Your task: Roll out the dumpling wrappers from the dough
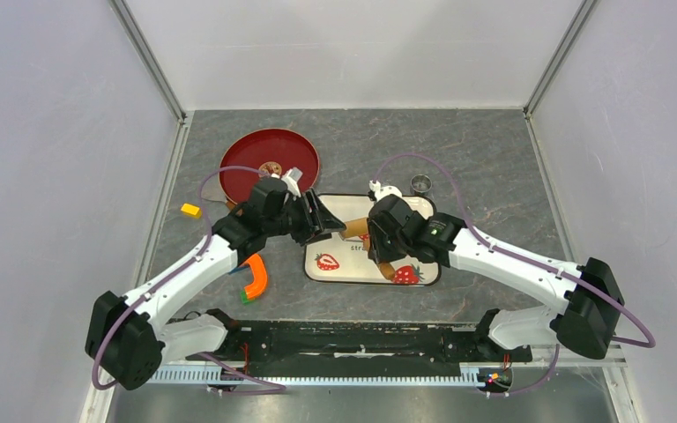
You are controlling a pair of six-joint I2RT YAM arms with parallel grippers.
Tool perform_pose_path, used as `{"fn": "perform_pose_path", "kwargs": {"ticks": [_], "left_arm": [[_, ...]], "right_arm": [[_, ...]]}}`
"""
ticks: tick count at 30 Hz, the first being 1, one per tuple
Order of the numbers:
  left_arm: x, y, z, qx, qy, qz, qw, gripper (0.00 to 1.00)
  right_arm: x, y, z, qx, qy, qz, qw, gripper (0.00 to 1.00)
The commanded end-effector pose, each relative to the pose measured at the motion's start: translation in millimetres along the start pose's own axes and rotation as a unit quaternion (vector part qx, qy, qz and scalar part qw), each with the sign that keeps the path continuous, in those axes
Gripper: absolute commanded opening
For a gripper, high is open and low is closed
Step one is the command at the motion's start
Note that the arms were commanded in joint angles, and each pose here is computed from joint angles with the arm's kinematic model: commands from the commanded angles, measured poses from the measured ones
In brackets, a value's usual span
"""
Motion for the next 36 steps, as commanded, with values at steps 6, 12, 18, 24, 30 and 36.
{"fn": "perform_pose_path", "kwargs": {"ticks": [6,12,18,24,30,36], "left_arm": [[-1.6,4.6,5.6,-0.016,0.001,-0.013,1.0,0.61],[3.4,-3.5,21.9,0.049,-0.004,-0.05,0.998,0.6],[4.4,-3.5,26.1,0.043,-0.004,-0.047,0.998,0.59],[8.1,1.8,27.9,0.037,-0.004,-0.053,0.998,0.49],[8.8,4.1,26.8,0.033,-0.008,-0.058,0.998,0.02],[0.8,-3.4,21.9,0.057,-0.04,-0.057,0.996,0.02]], "right_arm": [[-31.1,16.7,-18.2,-0.03,-0.068,0.028,0.997,0.0],[-29.6,24.6,-22.0,-0.053,-0.066,0.034,0.996,0.0],[-17.2,37.2,-20.9,-0.083,-0.055,0.039,0.994,0.0],[-5.1,49.9,-20.1,-0.104,-0.043,0.035,0.993,0.0],[-2.8,50.3,-18.6,-0.099,-0.045,0.034,0.994,0.0],[-8.1,53.8,-26.2,-0.125,-0.069,0.042,0.989,0.41]]}}
Point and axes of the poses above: each gripper's point midway between its finger pads, its own z axis out along the fingers, its own y axis along the line the jaws close on, x = y × z, the point moved 2 cm from there along -z, back along the fingers, and after that the axes turned 13 degrees about z, right-handed, at the moved point
